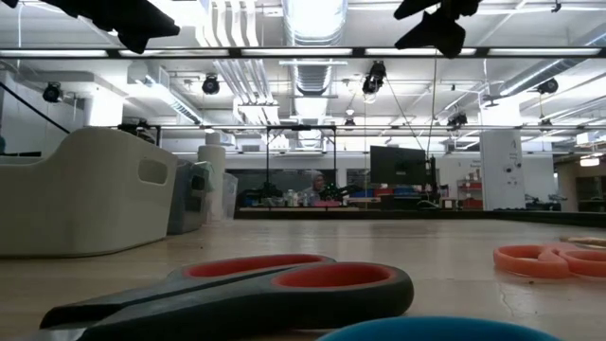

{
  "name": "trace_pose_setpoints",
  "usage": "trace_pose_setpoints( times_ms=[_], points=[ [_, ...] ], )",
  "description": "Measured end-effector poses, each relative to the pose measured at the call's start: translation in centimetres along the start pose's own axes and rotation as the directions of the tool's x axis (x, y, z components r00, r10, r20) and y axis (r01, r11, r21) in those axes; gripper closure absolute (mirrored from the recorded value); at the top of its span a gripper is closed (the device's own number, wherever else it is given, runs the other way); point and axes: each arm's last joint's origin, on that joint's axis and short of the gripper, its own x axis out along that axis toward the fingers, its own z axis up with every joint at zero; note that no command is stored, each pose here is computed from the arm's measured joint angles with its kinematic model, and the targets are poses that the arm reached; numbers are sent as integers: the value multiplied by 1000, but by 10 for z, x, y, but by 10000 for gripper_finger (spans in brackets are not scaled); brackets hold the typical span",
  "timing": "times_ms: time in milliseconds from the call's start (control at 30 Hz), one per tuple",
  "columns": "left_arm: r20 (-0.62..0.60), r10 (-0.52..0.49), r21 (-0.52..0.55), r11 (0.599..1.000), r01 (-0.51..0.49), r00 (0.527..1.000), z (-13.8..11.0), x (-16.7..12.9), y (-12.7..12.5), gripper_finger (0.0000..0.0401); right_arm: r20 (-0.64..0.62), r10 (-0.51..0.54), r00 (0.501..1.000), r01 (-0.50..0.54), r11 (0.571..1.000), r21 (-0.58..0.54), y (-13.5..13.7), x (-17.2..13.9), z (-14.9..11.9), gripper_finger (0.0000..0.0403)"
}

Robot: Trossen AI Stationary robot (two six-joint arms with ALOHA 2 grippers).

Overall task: Pick & Place Paint Supplies
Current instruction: Put the top orange paint brush into the black bin

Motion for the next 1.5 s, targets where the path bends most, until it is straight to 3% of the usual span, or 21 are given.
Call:
trace_pose_setpoints(
  times_ms=[633,800,967,1300,1500],
  points=[
    [-2,-1,1,1000,1,1000,0,0,0,300,-238,-36,971,95,966,241,-6,-5,-23,154],
    [-2,-1,2,1000,1,1000,0,0,0,300,-281,33,959,55,953,299,2,-4,-27,154],
    [-2,0,4,1000,0,1000,0,0,0,300,-307,45,951,48,956,290,9,0,-31,154],
    [-7,-1,4,1000,1,1000,-1,0,0,300,-444,5,896,162,927,338,28,33,-53,154],
    [-8,-1,4,1000,1,1000,-1,0,0,300,-518,-38,854,263,891,369,50,33,-77,154]
  ],
)
